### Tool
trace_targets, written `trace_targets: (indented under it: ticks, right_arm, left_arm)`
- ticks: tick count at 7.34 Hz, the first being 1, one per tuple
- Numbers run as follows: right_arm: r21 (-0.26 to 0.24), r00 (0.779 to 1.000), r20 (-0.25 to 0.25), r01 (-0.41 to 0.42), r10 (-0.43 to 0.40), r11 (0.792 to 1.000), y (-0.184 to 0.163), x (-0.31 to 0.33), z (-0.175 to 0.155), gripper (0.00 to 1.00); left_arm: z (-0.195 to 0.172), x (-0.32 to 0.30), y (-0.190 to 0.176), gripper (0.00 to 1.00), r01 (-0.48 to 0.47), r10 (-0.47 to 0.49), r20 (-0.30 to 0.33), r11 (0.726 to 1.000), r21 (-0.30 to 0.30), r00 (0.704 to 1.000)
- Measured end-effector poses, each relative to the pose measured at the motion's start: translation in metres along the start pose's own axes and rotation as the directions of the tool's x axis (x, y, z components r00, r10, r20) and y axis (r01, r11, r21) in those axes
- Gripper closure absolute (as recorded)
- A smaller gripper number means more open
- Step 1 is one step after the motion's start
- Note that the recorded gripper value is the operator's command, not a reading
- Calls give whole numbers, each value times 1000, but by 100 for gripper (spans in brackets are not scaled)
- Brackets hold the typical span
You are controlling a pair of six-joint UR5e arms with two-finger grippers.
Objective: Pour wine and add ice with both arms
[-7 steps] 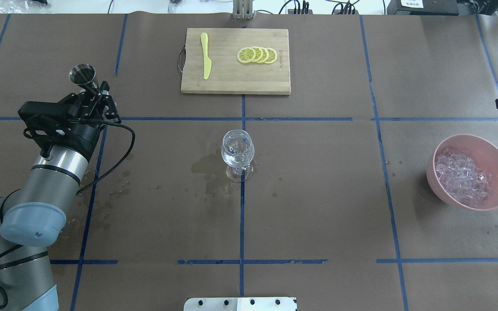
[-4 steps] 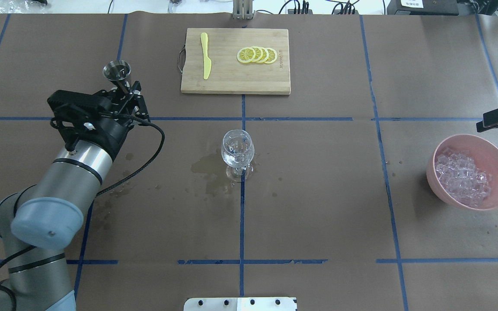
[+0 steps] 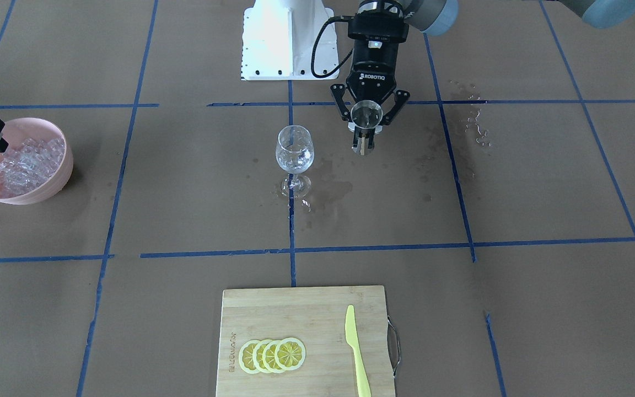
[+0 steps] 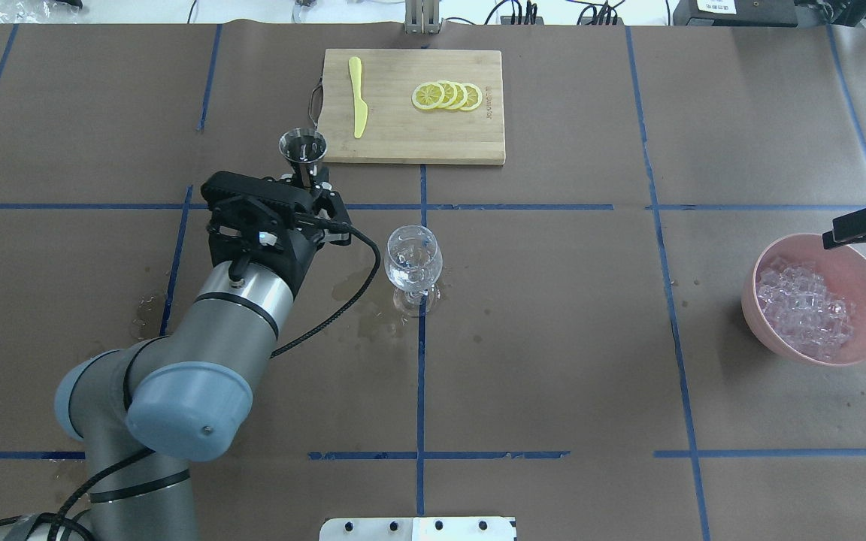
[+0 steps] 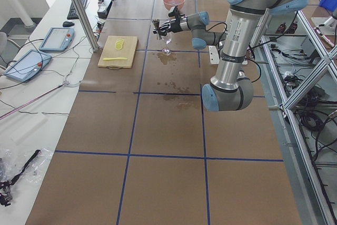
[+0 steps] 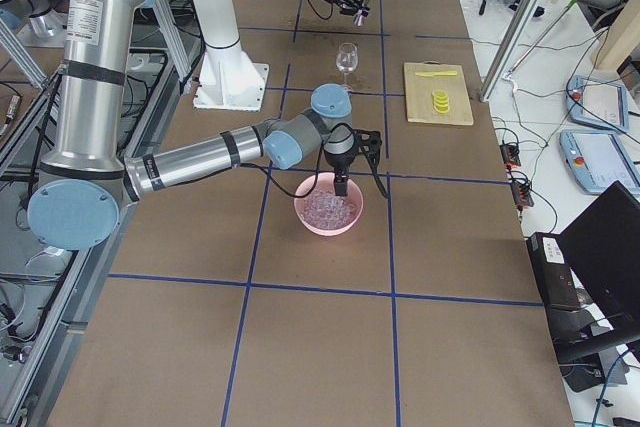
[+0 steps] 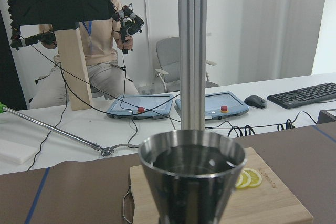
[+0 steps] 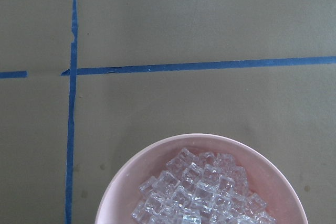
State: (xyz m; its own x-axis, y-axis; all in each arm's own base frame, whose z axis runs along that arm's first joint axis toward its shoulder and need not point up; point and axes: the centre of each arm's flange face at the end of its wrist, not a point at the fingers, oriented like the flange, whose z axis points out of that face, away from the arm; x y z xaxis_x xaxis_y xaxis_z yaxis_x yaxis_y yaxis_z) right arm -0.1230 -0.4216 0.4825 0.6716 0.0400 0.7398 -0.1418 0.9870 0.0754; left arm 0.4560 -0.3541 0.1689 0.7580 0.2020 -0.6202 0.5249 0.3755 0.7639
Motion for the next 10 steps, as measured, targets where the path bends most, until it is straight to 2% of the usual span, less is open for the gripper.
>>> trace_targets:
  ticks: [4, 7, 9, 10]
  right_arm:
    - [-6, 999, -35, 20, -20, 1000, 21, -5, 24, 0]
    - [-6, 1000, -24, 14, -14, 1000, 24, -12, 27, 0]
    - [-5, 1000, -22, 13, -13, 1000, 24, -14, 27, 0]
    - [-6, 1000, -20, 12, -12, 1000, 24, -14, 27, 0]
  left_arm:
    - [-5, 31, 9, 100, -195, 196, 7, 980, -45, 981]
    - [-21, 50, 35, 100, -300, 301, 34, 954, -14, 953]
    - [-26, 58, 41, 100, -410, 410, 53, 912, -1, 911]
    - [-26, 60, 42, 100, -473, 473, 59, 881, 0, 879]
